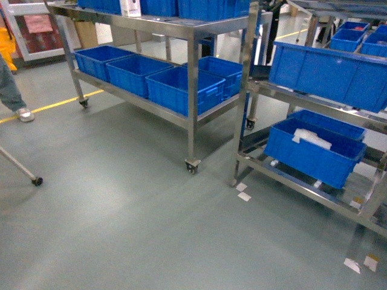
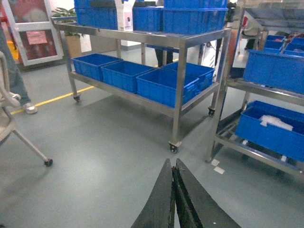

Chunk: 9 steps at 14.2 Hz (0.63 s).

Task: Pick red block from blue box to shelf

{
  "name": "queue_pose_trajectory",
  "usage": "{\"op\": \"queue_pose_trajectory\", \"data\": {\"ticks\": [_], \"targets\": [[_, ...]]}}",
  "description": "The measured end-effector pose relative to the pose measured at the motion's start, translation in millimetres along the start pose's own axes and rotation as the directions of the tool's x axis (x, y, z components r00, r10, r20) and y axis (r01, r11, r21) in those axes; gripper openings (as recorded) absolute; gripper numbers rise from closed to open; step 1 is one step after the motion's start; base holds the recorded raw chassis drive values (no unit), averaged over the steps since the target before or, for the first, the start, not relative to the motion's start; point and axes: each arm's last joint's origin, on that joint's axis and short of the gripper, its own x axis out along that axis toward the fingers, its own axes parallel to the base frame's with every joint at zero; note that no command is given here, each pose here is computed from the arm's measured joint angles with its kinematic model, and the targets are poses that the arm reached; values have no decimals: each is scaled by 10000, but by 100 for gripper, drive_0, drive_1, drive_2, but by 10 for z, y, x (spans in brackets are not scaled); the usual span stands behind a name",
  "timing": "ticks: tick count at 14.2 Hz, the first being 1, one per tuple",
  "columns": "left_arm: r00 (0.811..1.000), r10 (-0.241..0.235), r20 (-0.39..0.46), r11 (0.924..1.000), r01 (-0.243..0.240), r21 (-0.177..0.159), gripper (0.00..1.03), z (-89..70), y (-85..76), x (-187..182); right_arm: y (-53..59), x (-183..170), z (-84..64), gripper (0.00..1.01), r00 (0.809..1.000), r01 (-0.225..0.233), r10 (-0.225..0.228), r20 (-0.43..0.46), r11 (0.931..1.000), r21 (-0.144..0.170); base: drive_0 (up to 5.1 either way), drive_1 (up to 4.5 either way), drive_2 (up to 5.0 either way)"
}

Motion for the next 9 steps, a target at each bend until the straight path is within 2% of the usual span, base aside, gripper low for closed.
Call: {"op": "queue_pose_trajectory", "data": {"ticks": [9], "targets": [[10000, 0, 0, 10000, 0, 0, 2, 0, 0, 0, 0, 0, 0, 28, 10000, 0, 0, 0, 10000, 0, -159, -159, -159]]}}
